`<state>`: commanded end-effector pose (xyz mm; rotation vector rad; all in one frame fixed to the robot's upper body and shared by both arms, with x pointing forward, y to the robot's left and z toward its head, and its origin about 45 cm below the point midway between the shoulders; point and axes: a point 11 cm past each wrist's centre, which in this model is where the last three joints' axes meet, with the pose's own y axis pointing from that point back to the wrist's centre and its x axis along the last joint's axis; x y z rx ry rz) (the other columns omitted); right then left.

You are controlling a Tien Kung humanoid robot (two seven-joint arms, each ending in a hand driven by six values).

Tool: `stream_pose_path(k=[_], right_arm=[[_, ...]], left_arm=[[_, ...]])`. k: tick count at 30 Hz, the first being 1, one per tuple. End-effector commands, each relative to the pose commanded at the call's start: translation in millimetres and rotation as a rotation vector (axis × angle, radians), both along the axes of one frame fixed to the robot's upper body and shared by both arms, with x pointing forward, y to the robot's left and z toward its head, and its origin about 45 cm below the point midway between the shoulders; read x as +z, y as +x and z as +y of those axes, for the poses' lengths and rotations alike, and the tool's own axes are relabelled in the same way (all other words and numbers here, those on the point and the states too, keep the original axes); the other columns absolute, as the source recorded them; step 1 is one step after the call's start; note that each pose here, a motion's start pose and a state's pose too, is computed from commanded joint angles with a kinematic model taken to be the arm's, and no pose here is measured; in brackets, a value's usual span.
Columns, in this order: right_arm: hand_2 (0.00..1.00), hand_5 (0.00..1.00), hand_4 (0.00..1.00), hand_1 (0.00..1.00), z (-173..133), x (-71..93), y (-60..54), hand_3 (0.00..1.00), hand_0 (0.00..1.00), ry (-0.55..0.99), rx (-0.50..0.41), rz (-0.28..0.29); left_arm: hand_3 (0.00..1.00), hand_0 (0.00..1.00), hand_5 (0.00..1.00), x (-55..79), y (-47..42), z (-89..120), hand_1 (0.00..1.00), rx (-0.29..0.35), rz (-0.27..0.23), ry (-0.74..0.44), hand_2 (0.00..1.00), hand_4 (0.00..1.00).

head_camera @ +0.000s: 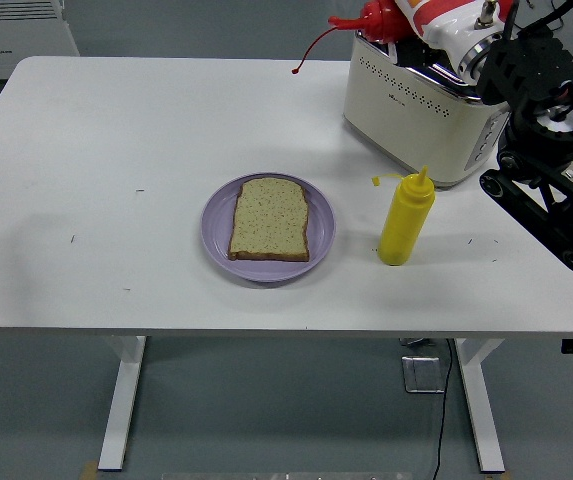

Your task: Pick up the cup,pour liquid into bread,place the cup on the desk

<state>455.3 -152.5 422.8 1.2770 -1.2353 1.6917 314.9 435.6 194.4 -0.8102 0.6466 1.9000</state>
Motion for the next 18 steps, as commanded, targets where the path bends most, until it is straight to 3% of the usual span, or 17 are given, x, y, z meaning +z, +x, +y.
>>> stream_pose_path(k=[8, 14, 18], right_arm=[[0.298, 0.240, 0.586, 0.126, -40.9, 7.2, -11.0, 0.398, 0.098, 0.512, 0.087, -0.020], [0.307, 0.239, 0.589, 0.143, -85.2, 1.9, -16.8, 0.399, 0.113, 0.831, 0.126, -0.032], [0.315, 0.238, 0.594, 0.157, -115.7, -9.8, -15.3, 0.402, 0.121, 1.021, 0.113, -0.002]], left_arm=[[0.660, 0.781, 0.942, -1.3, 0.1, -1.4, 0.732, -0.004, 0.004, -0.001, 0.728, 0.517], [0.661, 0.780, 0.942, -2.1, 0.0, -2.2, 0.732, -0.006, 0.007, -0.001, 0.728, 0.518], [0.660, 0.780, 0.941, -2.9, 0.1, -3.2, 0.732, -0.009, 0.010, -0.002, 0.728, 0.517]])
